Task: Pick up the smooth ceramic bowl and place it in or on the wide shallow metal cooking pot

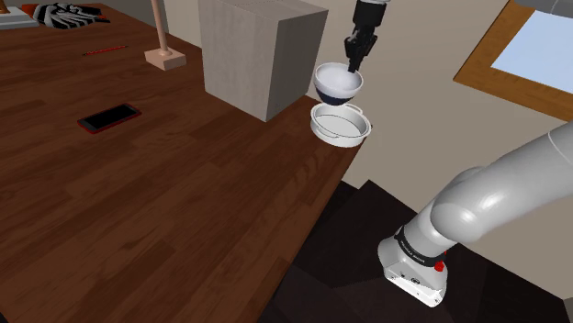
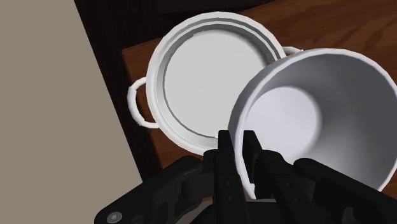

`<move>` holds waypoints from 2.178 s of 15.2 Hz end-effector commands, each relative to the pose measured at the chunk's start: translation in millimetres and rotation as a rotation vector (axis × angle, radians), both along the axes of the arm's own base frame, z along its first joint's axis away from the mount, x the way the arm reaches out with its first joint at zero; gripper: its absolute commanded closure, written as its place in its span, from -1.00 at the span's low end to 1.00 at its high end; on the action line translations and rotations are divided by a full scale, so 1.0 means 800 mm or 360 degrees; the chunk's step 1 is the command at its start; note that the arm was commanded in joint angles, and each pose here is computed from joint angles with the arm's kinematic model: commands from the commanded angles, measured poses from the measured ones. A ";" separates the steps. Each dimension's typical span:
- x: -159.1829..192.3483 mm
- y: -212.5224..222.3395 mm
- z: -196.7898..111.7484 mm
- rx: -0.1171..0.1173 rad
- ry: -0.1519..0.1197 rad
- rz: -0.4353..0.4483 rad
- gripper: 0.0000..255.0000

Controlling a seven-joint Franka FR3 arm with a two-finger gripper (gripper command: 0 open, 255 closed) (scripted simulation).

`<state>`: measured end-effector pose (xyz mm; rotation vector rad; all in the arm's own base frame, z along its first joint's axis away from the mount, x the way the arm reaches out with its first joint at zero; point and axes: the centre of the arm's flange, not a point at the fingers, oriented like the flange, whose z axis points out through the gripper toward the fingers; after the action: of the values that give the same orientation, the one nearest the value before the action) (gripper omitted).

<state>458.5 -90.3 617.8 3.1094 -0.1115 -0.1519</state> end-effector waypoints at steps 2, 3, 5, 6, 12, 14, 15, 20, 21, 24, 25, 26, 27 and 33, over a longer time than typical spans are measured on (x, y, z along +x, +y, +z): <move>-0.015 -0.045 0.009 0.0001 0.0000 0.0002 1.00; -0.019 -0.060 0.012 0.0001 0.0000 0.0002 1.00; -0.029 -0.097 0.019 0.0001 0.0000 0.0002 1.00; -0.029 -0.097 0.013 0.0001 0.0000 0.0002 1.00; -0.029 -0.097 -0.027 0.0001 0.0000 0.0002 1.00; -0.029 -0.097 -0.040 0.0001 0.0000 0.0002 1.00; -0.029 -0.097 -0.047 0.0001 0.0000 0.0002 1.00; -0.029 -0.097 -0.080 0.0001 0.0000 0.0002 1.00; -0.029 -0.097 -0.086 0.0001 0.0000 0.0002 1.00; -0.029 -0.097 -0.106 0.0001 0.0000 0.0002 1.00; -0.029 -0.097 -0.113 0.0001 0.0000 0.0002 1.00; -0.029 -0.097 -0.119 0.0001 0.0000 0.0002 1.00; -0.029 -0.097 -0.126 0.0001 0.0000 0.0002 1.00; -0.029 -0.097 -0.126 0.0001 0.0000 0.0002 1.00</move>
<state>435.7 -168.0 516.9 3.1098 -0.1091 -0.1527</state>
